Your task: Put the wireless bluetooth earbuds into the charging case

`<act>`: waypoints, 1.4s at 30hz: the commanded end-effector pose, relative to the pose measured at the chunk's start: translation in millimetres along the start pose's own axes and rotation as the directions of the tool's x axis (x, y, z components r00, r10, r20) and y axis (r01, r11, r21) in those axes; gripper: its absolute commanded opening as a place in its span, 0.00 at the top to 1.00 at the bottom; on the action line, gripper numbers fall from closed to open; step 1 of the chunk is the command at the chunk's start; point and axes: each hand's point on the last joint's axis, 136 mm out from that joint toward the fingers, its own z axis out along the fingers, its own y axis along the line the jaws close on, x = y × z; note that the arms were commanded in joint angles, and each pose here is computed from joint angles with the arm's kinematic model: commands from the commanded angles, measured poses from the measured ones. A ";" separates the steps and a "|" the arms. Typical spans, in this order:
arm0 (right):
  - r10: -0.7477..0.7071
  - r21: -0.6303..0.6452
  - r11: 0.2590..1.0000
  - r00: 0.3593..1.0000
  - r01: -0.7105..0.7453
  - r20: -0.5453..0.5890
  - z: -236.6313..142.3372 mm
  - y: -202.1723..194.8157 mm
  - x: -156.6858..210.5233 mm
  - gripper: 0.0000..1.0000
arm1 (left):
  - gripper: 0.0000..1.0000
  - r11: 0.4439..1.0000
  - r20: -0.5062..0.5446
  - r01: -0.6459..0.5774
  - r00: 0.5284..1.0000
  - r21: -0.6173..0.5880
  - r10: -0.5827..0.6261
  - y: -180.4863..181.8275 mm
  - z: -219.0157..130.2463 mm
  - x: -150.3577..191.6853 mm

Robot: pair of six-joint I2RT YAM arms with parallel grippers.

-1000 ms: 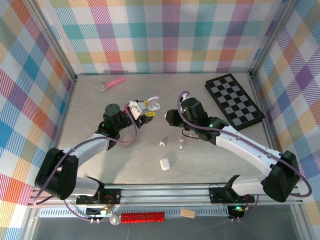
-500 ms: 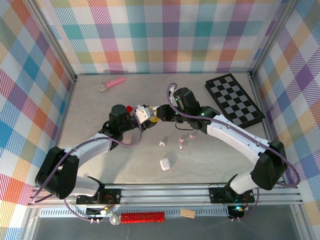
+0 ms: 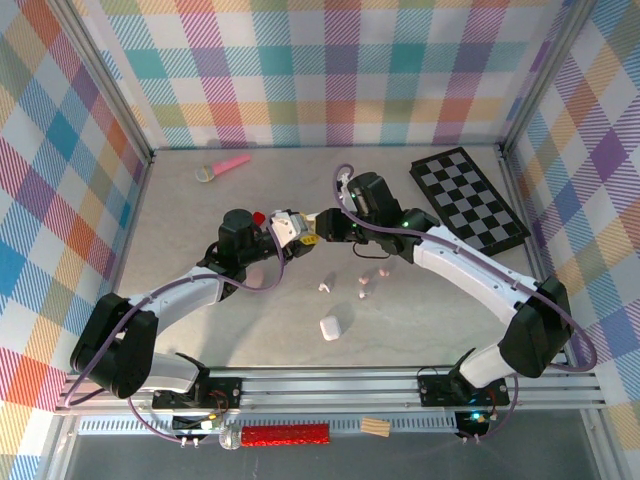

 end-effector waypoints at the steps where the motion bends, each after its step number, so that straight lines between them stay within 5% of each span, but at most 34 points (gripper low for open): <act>1: -0.018 -0.005 1.000 1.000 0.018 -0.005 -0.1 3.0 -4.9 0.83 | 0.59 1.000 0.085 -0.029 0.996 0.008 0.028 1.9 0.6 -27.4; 20: -0.031 -0.034 0.999 0.999 0.030 -0.045 5.0 9.1 -1.8 0.74 | 0.59 0.999 0.104 -0.019 0.994 0.038 0.015 -2.2 0.9 -34.0; 23: -0.031 -0.034 0.999 0.999 0.029 -0.036 3.5 9.7 -3.5 0.67 | 0.59 0.999 0.102 -0.017 0.995 0.036 0.013 -2.0 0.5 -34.2; 32: -0.030 -0.031 0.999 0.999 0.031 0.011 -9.6 8.6 -11.3 0.68 | 0.59 1.000 0.119 0.007 0.993 0.021 -0.009 1.0 0.5 -34.7; 42: -0.046 -0.035 0.998 0.993 0.050 0.104 -32.5 5.7 -25.6 0.58 | 0.59 0.997 0.172 0.058 0.983 0.057 -0.067 -3.0 -1.9 -35.5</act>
